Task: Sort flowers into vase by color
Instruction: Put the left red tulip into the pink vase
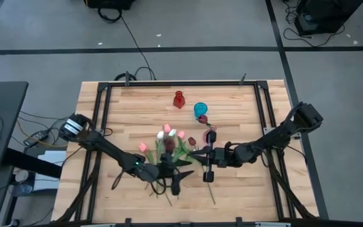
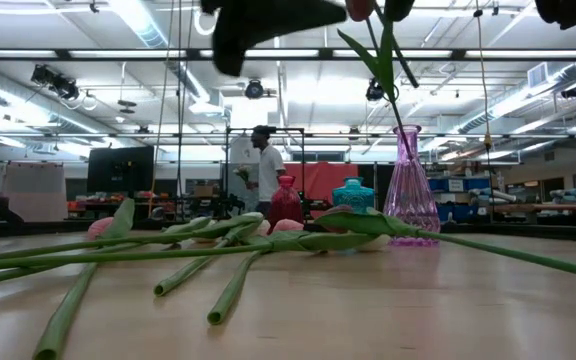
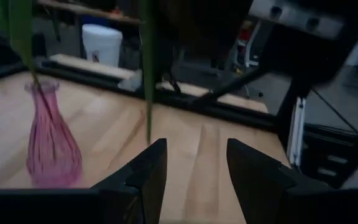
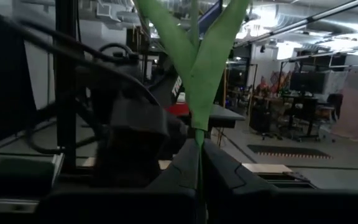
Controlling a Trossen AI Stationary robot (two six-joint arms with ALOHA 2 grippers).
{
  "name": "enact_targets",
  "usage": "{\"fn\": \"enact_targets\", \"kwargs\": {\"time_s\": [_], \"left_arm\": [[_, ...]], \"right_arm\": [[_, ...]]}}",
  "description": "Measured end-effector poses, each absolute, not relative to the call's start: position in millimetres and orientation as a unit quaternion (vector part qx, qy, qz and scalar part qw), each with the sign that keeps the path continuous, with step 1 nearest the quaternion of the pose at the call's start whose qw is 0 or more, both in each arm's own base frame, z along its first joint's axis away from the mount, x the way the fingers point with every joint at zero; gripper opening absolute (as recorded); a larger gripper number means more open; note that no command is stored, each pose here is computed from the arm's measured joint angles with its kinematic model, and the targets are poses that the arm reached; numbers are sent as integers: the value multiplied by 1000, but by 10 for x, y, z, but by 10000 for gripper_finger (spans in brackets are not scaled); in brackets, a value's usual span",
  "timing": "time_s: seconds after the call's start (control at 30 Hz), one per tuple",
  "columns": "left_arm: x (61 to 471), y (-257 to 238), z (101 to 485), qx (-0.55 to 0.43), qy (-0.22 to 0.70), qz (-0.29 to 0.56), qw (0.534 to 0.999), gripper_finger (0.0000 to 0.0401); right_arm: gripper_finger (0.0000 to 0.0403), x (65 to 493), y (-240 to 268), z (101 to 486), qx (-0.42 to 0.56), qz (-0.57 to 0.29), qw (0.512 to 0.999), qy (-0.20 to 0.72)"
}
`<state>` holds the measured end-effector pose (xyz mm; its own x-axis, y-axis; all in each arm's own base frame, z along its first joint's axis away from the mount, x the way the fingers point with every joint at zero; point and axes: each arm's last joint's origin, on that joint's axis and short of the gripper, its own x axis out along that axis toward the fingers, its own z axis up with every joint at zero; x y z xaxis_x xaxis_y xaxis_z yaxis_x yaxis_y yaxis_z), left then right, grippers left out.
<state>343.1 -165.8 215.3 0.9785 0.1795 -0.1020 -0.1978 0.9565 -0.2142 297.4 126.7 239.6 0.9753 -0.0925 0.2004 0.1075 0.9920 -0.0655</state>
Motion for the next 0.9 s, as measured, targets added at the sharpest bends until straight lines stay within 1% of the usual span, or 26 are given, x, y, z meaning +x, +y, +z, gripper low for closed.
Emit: {"fn": "enact_targets", "kwargs": {"time_s": [0.17,0.27,0.37,0.5,0.7,0.8,0.9], "left_arm": [[3516,-1623,2210,-78,30,148,985,172],[3540,-1587,2227,-73,28,153,985,172],[3567,-1537,2236,-77,24,152,985,172],[3604,-1485,2257,-87,17,128,988,172],[3636,-1418,2281,-88,8,125,988,170],[3664,-1369,2313,-90,-5,108,990,147],[3686,-1331,2323,-94,-8,89,992,94]], "right_arm": [[16,2962,1294,2411,-31,-47,992,-112],[16,2950,1321,2420,-31,-42,991,-120],[16,2941,1325,2444,-32,-42,990,-134],[16,2942,1325,2443,-43,-44,989,-133],[16,2941,1324,2447,-43,-44,989,-135],[16,2941,1323,2447,-43,-44,989,-135],[17,2942,1323,2447,-43,-44,989,-135]]}}
